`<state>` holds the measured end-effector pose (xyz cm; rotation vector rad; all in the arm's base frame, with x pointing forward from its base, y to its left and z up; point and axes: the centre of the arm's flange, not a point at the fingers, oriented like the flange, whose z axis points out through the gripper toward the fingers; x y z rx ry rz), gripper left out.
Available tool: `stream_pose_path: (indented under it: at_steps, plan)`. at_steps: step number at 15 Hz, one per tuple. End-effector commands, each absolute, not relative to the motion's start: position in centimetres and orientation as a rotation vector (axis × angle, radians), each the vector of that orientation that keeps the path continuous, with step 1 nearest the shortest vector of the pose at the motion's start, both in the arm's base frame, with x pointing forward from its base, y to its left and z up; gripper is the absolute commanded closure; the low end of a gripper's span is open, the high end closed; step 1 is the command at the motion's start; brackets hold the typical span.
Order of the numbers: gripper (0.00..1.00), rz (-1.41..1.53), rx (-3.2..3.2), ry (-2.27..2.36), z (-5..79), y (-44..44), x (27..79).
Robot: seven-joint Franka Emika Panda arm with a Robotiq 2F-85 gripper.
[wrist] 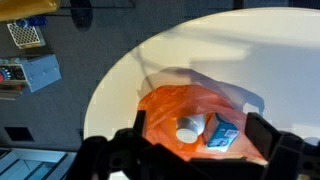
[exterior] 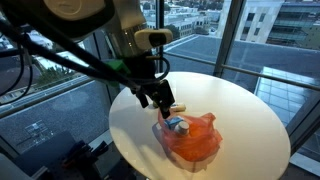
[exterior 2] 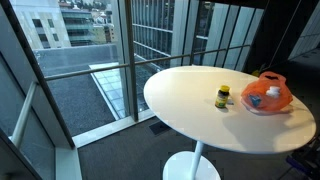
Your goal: Pick up the white bottle from the table and put it in the orange plastic bag.
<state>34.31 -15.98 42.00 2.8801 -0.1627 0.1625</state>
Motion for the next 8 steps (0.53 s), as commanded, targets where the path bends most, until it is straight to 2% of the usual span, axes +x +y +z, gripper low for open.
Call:
stream_pose_path:
  at_steps: [1, 8]
  plan:
    - [0.0, 0.189, 2.881, -0.208, 43.4, -15.6, 36.9]
    - [0.0, 0.216, 2.91, -0.311, 44.1, -15.1, 42.0]
